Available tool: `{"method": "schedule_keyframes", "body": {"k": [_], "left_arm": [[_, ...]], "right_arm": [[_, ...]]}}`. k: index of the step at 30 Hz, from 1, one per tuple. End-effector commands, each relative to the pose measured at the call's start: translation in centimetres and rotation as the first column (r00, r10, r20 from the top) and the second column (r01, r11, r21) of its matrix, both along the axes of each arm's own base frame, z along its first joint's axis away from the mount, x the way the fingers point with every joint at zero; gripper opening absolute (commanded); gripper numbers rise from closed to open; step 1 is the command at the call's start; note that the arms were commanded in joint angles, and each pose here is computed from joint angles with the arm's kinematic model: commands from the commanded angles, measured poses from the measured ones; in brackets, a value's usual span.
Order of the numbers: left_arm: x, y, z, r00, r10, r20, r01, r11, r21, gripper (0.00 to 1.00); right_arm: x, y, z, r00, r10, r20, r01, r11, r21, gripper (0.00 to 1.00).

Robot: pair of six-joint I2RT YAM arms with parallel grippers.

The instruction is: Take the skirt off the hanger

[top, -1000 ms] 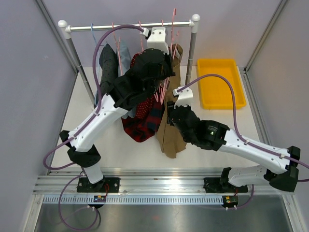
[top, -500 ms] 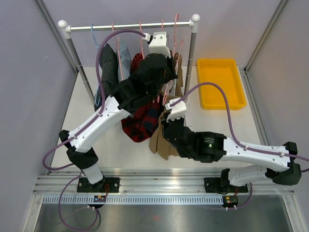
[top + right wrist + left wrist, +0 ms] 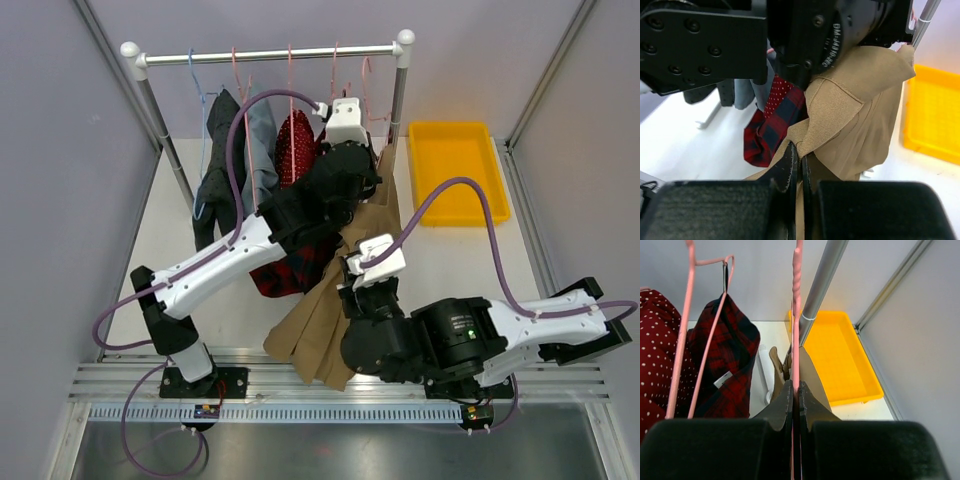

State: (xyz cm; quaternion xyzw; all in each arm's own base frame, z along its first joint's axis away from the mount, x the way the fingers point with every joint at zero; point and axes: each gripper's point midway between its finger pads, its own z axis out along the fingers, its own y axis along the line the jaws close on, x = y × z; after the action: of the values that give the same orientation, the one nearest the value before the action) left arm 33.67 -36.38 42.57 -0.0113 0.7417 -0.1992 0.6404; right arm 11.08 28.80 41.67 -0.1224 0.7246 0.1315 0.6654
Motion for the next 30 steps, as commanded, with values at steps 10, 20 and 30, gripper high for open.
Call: {"method": "schedule_keyframes", "body": {"k": [10,20,30], "left_arm": [[1.7,5.5,8.0,0.942,0.281,0.185,-0.247,0.951,-0.189,0.00],[-1.5,6.7,15.2,0.964,0.060,0.258,-0.049,0.998,-0.048,0.00],[-10.3,7.0,6.9,0.967,-0.256,-0.005,0.255,0.963,0.088,0.00]], "right_arm": [[-7.2,5.0,-5.0,0.977,0.162,-0.142,-0.147,0.983,0.110,0.00],[-8.7,3.9,-13.4,0.970,0.038,-0.242,-0.038,0.999,0.006,0.00],[-1.8,-3.2,-9.3,0.985,-0.052,-0.167,0.071,0.991,0.110,0.00]]}}
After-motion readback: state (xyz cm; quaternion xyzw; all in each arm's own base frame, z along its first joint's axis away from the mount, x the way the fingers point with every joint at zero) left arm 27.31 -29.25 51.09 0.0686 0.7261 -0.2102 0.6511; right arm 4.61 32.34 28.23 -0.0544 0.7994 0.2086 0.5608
